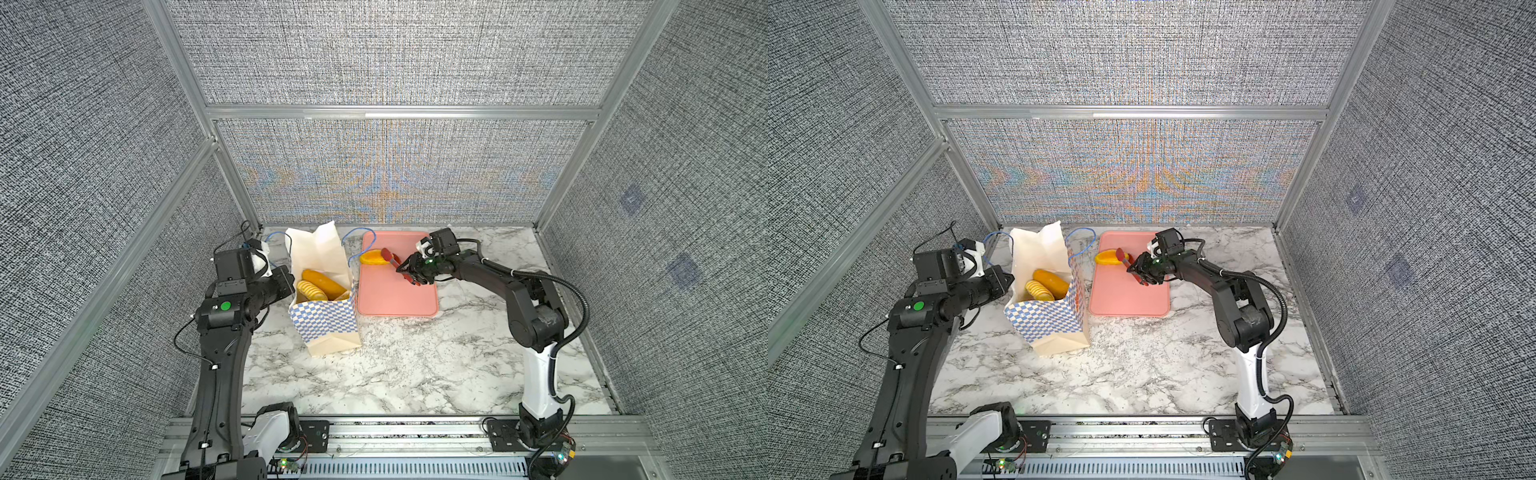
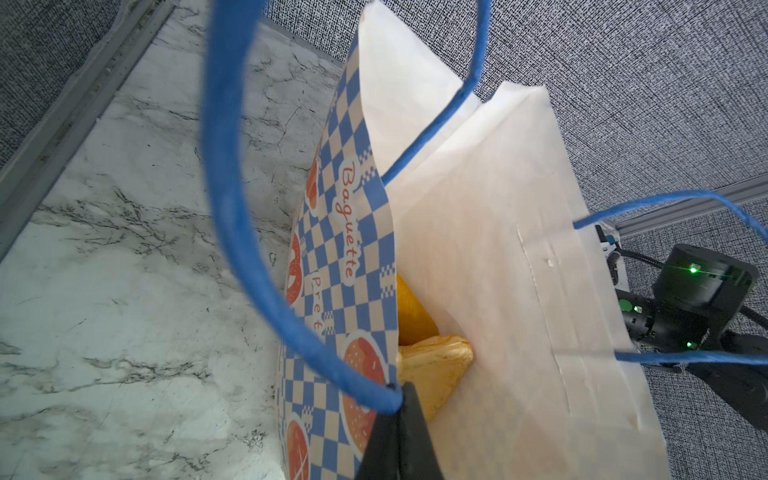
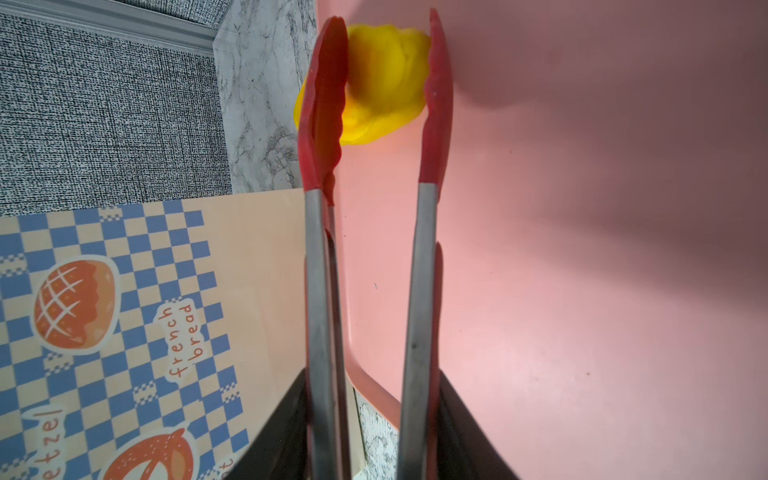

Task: Place the fake bread into the paper bag
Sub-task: 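Lower the tongs onto the flat yellow bread and close them, then lift the flat yellow bread with the tongs off the tray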

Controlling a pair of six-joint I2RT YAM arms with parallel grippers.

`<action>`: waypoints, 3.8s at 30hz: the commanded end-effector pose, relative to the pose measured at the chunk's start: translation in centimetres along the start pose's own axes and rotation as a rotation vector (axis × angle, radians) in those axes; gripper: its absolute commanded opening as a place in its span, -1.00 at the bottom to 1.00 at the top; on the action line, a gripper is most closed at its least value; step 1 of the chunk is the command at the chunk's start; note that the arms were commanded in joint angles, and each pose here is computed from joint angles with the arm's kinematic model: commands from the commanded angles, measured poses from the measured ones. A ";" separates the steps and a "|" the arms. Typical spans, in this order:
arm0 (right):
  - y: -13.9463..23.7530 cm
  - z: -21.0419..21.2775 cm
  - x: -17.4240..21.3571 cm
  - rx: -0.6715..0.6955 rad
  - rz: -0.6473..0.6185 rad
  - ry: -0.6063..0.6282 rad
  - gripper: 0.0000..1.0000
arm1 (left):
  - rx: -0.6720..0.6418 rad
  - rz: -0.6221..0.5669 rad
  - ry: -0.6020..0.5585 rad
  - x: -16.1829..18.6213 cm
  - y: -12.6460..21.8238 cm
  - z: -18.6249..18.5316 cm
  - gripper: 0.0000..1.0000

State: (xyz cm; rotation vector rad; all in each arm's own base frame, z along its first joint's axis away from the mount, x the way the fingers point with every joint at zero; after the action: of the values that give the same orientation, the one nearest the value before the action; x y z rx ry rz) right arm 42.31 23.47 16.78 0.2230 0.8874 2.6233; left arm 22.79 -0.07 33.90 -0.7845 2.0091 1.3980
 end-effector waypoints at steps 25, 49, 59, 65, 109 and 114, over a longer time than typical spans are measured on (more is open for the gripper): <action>6.9 1.8 1.1 -0.042 -0.096 0.076 -0.42 | -0.011 0.019 -0.001 0.3 0.0 0.1 -1.00; 16.5 4.1 6.2 0.127 -0.263 0.289 -0.42 | 0.005 -0.013 0.028 0.3 0.5 -0.2 -1.00; 20.4 4.9 8.6 0.180 -0.333 0.369 -0.42 | 0.020 -0.030 0.057 0.5 0.2 -0.2 -1.00; 22.1 5.3 9.9 0.191 -0.366 0.399 -0.42 | 0.021 -0.034 0.056 0.4 0.3 -0.2 -1.00; 30.9 14.3 16.9 0.049 -0.572 0.678 -0.42 | 0.017 -0.039 0.040 0.0 0.8 -0.4 -1.00; 31.4 15.2 17.8 0.015 -0.578 0.720 -0.42 | 0.015 -0.039 0.040 0.0 0.9 -0.4 -1.00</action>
State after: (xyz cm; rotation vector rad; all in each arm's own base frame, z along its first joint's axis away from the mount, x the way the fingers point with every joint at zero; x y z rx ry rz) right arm 21.01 15.44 47.58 -0.8329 1.0248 2.1571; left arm 22.17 -0.22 34.32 -0.8472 2.0294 1.3559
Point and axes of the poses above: each gripper's point midway between its finger pads, its own y axis back along the fingers, its own z axis along the line the jaws close on, x = y × z, the point moved 10 cm from there along y, back along the fingers, and after that the axes turned 15 degrees about -y, right-handed, at the moved point
